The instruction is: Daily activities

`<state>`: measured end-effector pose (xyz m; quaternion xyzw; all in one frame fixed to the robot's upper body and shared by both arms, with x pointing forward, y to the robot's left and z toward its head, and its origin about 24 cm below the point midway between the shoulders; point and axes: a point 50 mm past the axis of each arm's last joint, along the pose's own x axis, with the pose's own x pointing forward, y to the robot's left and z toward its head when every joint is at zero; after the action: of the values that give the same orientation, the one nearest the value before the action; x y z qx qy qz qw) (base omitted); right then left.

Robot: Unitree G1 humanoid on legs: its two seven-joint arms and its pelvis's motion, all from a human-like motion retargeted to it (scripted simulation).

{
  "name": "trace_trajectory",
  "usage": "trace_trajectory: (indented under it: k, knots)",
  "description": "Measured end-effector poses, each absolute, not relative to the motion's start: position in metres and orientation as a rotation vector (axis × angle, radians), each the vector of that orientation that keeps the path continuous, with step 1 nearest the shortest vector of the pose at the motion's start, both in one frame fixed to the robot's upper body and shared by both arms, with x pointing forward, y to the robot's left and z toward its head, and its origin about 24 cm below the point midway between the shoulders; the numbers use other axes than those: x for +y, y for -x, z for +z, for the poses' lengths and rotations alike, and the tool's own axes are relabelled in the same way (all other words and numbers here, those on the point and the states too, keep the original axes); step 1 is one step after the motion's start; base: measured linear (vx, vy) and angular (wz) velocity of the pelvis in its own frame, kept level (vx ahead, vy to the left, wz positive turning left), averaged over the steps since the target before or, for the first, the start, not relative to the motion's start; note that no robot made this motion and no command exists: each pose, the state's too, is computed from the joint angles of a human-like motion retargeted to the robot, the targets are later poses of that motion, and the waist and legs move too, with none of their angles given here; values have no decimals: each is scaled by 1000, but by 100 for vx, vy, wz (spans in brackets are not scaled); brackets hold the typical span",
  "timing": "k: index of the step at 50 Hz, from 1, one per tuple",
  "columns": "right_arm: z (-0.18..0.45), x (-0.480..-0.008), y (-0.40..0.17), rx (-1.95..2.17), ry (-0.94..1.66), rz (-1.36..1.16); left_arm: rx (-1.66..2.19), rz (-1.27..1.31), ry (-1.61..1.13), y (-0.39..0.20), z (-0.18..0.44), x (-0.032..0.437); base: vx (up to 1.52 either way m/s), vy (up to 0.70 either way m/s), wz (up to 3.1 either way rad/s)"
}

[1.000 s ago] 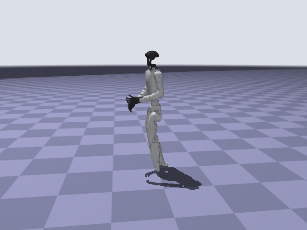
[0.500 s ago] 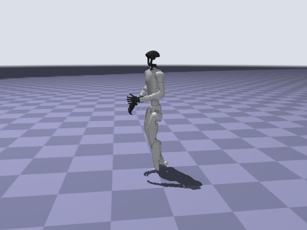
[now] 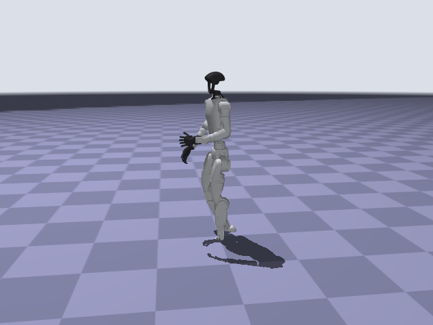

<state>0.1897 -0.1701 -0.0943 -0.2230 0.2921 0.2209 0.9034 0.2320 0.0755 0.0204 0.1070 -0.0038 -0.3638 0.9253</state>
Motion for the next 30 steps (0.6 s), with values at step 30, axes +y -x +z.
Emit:
trace_trajectory:
  k: [30]
  knots:
    - [-90, -166, -185, 551, 516, 494, -85, -727, -417, -237, 31, 99, 0, 0, 2]
